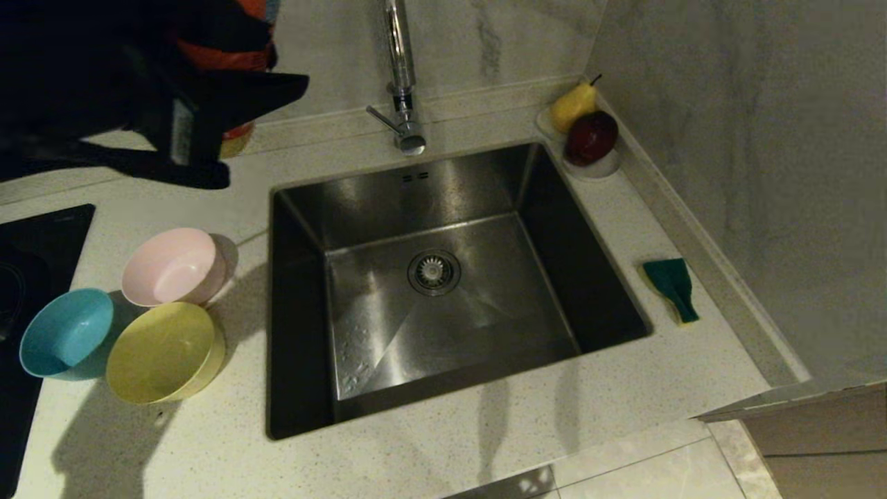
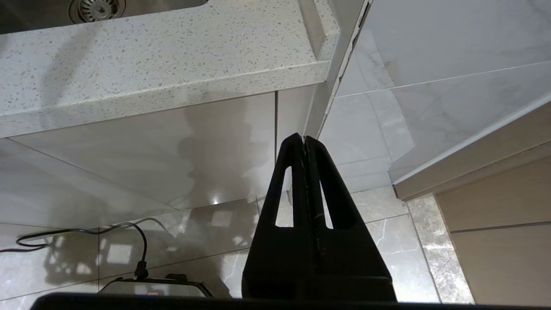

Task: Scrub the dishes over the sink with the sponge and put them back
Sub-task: Squeeze it onto the sponge

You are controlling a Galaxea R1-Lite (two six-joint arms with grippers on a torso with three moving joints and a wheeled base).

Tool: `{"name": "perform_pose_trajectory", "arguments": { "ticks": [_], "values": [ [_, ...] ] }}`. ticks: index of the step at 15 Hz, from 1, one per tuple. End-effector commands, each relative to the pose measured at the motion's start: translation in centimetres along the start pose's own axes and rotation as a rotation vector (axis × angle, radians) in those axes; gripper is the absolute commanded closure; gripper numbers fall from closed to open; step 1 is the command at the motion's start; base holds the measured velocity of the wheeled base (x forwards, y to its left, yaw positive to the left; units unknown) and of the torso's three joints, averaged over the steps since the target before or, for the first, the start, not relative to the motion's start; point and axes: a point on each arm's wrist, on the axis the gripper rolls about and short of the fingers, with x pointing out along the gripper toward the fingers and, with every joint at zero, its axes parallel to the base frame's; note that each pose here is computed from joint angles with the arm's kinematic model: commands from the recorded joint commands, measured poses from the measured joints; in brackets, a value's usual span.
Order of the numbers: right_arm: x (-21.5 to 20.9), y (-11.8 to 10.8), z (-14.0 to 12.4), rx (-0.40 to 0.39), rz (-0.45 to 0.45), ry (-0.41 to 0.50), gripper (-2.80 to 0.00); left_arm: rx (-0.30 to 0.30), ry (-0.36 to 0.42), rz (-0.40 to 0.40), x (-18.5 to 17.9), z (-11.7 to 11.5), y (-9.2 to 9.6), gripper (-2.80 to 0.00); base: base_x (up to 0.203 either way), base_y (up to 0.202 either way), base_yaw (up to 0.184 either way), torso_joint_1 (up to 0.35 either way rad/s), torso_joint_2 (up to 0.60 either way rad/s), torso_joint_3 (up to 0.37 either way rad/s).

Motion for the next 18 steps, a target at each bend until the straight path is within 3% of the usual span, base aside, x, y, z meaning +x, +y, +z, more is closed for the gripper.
{"name": "perform_pose_trajectory", "arguments": {
  "ticks": [1,5,11,15,18],
  "values": [
    [0.0,0.0,0.0,0.0,0.0,0.0,0.0,0.018,0.003,-0.066,4.2,1.3,-3.7,0.0,0.0,0.0,0.0,0.0,0.0,0.0],
    [0.0,0.0,0.0,0.0,0.0,0.0,0.0,0.028,0.017,-0.091,5.8,4.5,-8.0,0.0,0.0,0.0,0.0,0.0,0.0,0.0],
    [0.0,0.0,0.0,-0.001,0.0,0.0,0.0,0.081,0.064,-0.172,7.0,5.6,-13.8,0.0,0.0,0.0,0.0,0.0,0.0,0.0],
    [0.0,0.0,0.0,0.0,0.0,0.0,0.0,0.166,0.136,-0.219,8.6,4.7,-18.0,0.0,0.0,0.0,0.0,0.0,0.0,0.0],
    [0.0,0.0,0.0,0.0,0.0,0.0,0.0,0.253,0.171,-0.2,10.2,4.9,-20.0,0.0,0.0,0.0,0.0,0.0,0.0,0.0]
  ]
}}
